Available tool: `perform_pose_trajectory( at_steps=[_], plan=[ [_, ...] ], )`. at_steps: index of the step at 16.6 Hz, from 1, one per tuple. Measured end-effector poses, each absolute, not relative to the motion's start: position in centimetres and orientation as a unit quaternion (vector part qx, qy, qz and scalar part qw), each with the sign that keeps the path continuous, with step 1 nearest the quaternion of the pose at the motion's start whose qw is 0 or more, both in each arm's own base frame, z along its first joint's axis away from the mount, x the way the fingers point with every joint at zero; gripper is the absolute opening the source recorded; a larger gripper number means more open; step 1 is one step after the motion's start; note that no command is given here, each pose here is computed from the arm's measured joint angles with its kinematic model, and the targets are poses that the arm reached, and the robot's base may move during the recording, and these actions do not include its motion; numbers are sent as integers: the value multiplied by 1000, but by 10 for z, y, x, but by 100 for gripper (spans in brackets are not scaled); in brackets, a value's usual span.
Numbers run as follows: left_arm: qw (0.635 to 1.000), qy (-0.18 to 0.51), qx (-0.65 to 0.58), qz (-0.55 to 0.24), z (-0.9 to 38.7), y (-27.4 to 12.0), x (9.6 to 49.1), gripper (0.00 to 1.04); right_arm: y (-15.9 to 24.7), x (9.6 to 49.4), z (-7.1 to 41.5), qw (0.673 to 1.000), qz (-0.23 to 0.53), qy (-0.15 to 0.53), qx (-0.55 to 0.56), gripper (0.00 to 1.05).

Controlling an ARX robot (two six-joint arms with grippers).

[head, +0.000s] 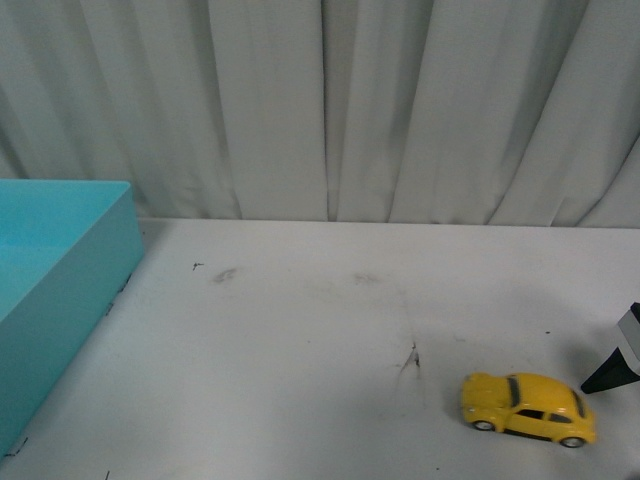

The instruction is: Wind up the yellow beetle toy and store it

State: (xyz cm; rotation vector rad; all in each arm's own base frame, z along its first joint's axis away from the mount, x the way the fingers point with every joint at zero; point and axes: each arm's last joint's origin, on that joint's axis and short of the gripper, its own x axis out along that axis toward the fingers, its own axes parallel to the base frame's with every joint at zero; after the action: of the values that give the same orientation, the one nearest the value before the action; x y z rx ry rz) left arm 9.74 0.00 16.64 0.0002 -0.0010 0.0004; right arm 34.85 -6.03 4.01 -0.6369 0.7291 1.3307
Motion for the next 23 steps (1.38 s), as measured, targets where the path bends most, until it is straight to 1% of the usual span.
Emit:
perform_pose_trajectory(
  at_steps=[8, 10, 11, 12, 15, 18, 20, 21, 23],
  plan=[
    [1000, -1, 0, 0, 166, 0, 97, 98, -60, 348, 40, 679, 595, 322, -285, 98],
    [1000, 0, 0, 0, 166, 0, 97, 98, -52, 345, 43, 681, 618, 309, -244, 98],
    [1000, 0, 0, 0, 166, 0, 97, 98, -43, 348, 47, 687, 632, 285, -218, 98],
    [1000, 0, 0, 0, 166, 0, 97, 98, -36, 354, 55, 702, 635, 248, -207, 98],
    [1000, -1, 0, 0, 166, 0, 97, 98, -25, 372, 92, 755, 619, 122, -178, 98],
    [1000, -1, 0, 0, 166, 0, 97, 98, -23, 374, 113, 788, 602, 49, -118, 98],
    [1000, 0, 0, 0, 166, 0, 97, 98, -19, 376, 123, 801, 593, 29, -78, 98],
    [1000, -1, 0, 0, 166, 0, 97, 98, -19, 380, 129, 806, 588, 34, -56, 98],
    [1000, 0, 0, 0, 166, 0, 97, 98, -19, 381, 132, 809, 583, 69, -4, 98]
  ],
)
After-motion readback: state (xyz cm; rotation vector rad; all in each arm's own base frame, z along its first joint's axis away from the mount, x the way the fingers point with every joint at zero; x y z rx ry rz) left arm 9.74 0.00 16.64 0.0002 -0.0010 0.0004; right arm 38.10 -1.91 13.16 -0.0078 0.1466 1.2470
